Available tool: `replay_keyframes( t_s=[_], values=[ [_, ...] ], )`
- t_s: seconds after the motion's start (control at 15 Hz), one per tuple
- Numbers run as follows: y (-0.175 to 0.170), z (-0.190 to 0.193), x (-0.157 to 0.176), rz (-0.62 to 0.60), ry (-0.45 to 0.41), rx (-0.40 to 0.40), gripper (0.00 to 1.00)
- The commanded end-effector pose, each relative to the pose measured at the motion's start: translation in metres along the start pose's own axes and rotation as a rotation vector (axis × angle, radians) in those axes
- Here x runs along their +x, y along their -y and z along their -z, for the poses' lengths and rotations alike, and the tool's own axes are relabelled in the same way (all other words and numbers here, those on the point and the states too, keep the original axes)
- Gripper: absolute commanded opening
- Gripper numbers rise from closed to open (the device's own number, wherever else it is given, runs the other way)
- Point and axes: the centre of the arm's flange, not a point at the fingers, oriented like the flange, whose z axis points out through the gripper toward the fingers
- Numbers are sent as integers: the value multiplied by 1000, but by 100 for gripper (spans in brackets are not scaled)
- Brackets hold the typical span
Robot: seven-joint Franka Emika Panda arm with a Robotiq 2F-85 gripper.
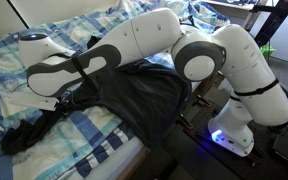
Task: Fold the sweatshirt
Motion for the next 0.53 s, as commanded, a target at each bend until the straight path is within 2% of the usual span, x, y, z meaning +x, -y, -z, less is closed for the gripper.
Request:
replay_keyframes(
  t_s=[0.0,0.33,0.47],
  values=[
    [13,-3,-9,-32,-45,14,59],
    [13,6,-22,-40,-101,27,19],
    [12,11,-28,-42,-125,37,5]
  ],
)
